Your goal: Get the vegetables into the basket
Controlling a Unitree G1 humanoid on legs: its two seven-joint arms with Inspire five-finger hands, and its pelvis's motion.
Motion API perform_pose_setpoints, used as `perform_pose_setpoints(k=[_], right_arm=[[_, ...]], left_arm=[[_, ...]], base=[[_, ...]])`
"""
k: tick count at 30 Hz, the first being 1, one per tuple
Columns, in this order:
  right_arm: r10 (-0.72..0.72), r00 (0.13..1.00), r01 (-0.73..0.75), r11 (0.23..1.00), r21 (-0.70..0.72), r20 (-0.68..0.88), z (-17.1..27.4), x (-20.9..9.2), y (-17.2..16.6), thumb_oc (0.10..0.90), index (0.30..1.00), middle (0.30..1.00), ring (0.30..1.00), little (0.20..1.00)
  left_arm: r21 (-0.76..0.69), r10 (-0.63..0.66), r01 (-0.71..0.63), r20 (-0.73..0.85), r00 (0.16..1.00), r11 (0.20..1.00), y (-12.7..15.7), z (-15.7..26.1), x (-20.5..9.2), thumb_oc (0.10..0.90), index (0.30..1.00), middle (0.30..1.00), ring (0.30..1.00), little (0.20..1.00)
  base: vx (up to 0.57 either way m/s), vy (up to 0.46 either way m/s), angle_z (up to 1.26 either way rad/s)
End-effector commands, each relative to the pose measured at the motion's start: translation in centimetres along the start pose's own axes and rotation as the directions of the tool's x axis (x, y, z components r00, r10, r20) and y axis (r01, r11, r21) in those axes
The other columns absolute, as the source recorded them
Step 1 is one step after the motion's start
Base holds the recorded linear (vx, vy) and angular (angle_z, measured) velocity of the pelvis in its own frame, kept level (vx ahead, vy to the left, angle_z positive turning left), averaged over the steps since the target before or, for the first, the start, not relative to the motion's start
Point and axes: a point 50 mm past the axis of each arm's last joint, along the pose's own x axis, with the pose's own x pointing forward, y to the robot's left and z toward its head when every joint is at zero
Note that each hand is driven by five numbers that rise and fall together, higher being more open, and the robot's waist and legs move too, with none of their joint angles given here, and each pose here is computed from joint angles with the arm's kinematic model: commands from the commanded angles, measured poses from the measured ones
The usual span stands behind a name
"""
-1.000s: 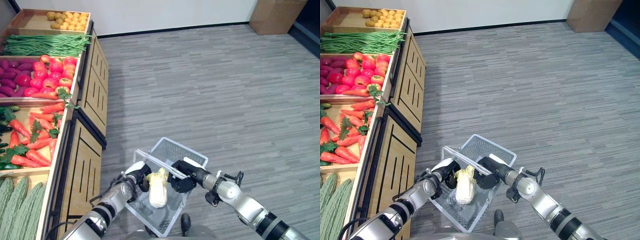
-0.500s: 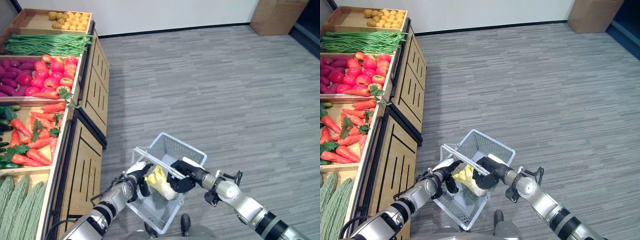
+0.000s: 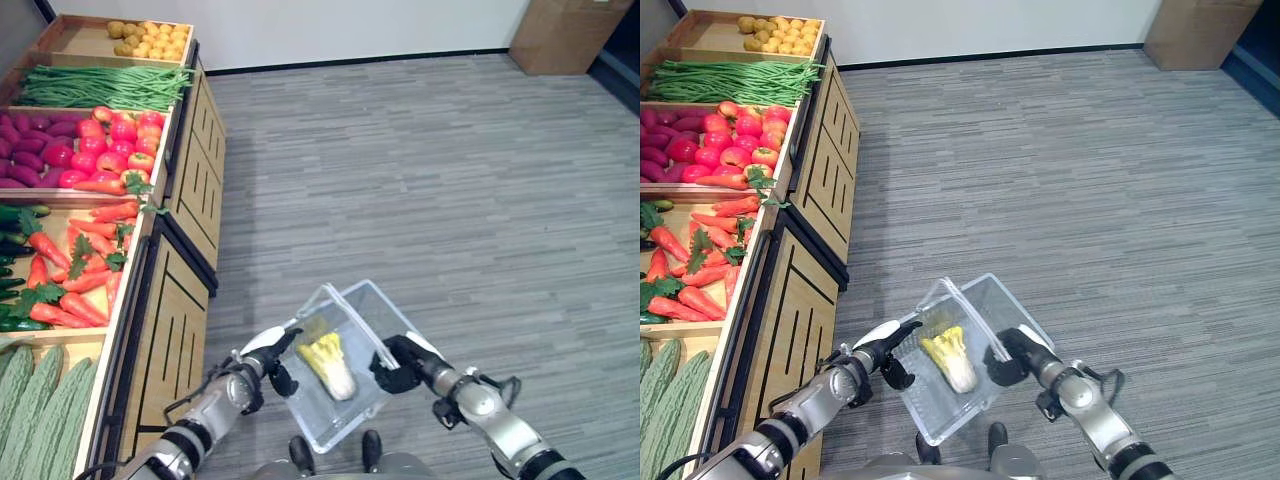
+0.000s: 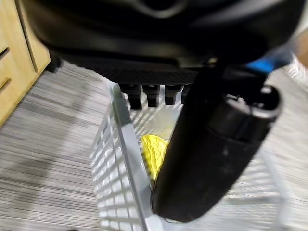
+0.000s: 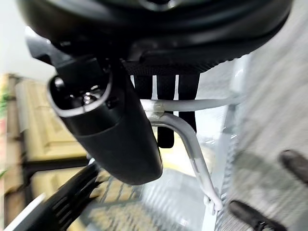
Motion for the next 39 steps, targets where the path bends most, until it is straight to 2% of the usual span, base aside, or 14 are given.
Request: perform_pose_setpoints(k=[1,2,3,4,9,10,16,18,22,23,24,29,39], right_arm=[[-0.214,0.967,0.216,0.976,0.001,0.136,2.3,-0.1,-4.1,0.400,0.300,0.300,0.300,0.300],[-0.214,0.967,0.216,0.976,0.001,0.136,2.3,0.0,-4.1,0.400,0.300,0.300,0.300,0.300],[-0.269,0.962,0.269,0.963,0.011,0.045,0.1,-0.5,-5.0,0.400,0.300,0.300,0.300,0.300],[-0.287,0.958,0.286,0.958,0.016,0.024,-0.4,-0.6,-5.2,0.400,0.300,0.300,0.300,0.300],[-0.332,0.937,0.340,0.938,0.070,-0.112,-3.6,-1.1,-5.1,0.400,0.300,0.300,0.300,0.300],[-0.337,0.920,0.364,0.924,0.117,-0.199,-5.6,-1.4,-4.5,0.400,0.300,0.300,0.300,0.300],[-0.334,0.888,0.391,0.910,0.137,-0.318,-8.3,-2.1,-3.3,0.400,0.300,0.300,0.300,0.300],[-0.285,0.850,0.389,0.907,0.163,-0.443,-10.8,-2.4,-1.3,0.400,0.300,0.300,0.300,0.300],[-0.247,0.825,0.377,0.911,0.169,-0.508,-12.0,-2.6,-0.1,0.400,0.300,0.300,0.300,0.300],[-0.235,0.818,0.364,0.918,0.157,-0.525,-12.3,-2.8,0.3,0.400,0.300,0.300,0.300,0.300],[-0.215,0.806,0.348,0.926,0.147,-0.551,-12.7,-2.9,1.0,0.400,0.300,0.300,0.300,0.300],[-0.144,0.767,0.334,0.922,0.198,-0.625,-14.2,-3.8,2.9,0.400,0.300,0.300,0.300,0.300],[-0.095,0.705,0.394,0.876,0.277,-0.702,-15.6,-4.9,4.3,0.400,0.300,0.300,0.300,0.300]], left_arm=[[-0.045,0.116,-0.116,-0.004,0.993,0.992,3.9,-0.9,-0.3,0.900,1.000,1.000,1.000,1.000],[-0.045,0.116,-0.116,-0.005,0.993,0.992,3.9,-0.9,-0.3,0.900,1.000,1.000,1.000,1.000],[-0.076,0.135,-0.137,-0.023,0.991,0.988,4.3,-1.6,-1.0,0.900,1.000,1.000,1.000,1.000],[-0.080,0.140,-0.141,-0.029,0.990,0.987,4.3,-1.7,-1.0,0.900,1.000,1.000,1.000,1.000],[-0.113,0.149,-0.158,-0.086,0.985,0.981,3.9,-2.8,-1.1,0.900,1.000,1.000,1.000,1.000],[-0.153,0.138,-0.164,-0.165,0.977,0.975,2.8,-4.3,-1.1,0.900,1.000,1.000,1.000,1.000],[-0.202,0.115,-0.188,-0.325,0.939,0.961,0.6,-7.0,-1.3,0.900,1.000,1.000,1.000,1.000],[-0.307,0.062,-0.247,-0.509,0.859,0.919,-2.3,-9.8,-2.3,0.900,1.000,1.000,1.000,1.000],[-0.295,0.022,-0.229,-0.571,0.821,0.928,-3.7,-10.8,-3.0,0.900,1.000,1.000,1.000,1.000],[-0.291,0.007,-0.230,-0.606,0.796,0.928,-4.2,-11.4,-3.5,0.900,1.000,1.000,1.000,1.000],[-0.326,-0.039,-0.258,-0.685,0.727,0.909,-5.6,-12.8,-4.9,0.900,1.000,1.000,1.000,1.000],[-0.383,-0.092,-0.261,-0.698,0.710,0.886,-7.2,-13.0,-5.6,0.900,1.000,1.000,1.000,1.000],[-0.455,-0.148,-0.271,-0.695,0.703,0.848,-8.7,-12.7,-5.8,0.900,1.000,1.000,1.000,1.000]], base=[[0.01,0.007,0.06],[0.03,0.017,0.08],[0.01,0.011,0.04],[0.01,0.011,0.04],[0.00,0.001,0.01],[0.00,0.000,0.00],[0.00,-0.001,-0.03],[0.00,-0.008,-0.11],[0.00,-0.003,-0.14],[0.01,0.014,-0.13],[0.02,0.020,-0.13],[0.02,0.017,-0.02],[0.01,0.007,0.01]])
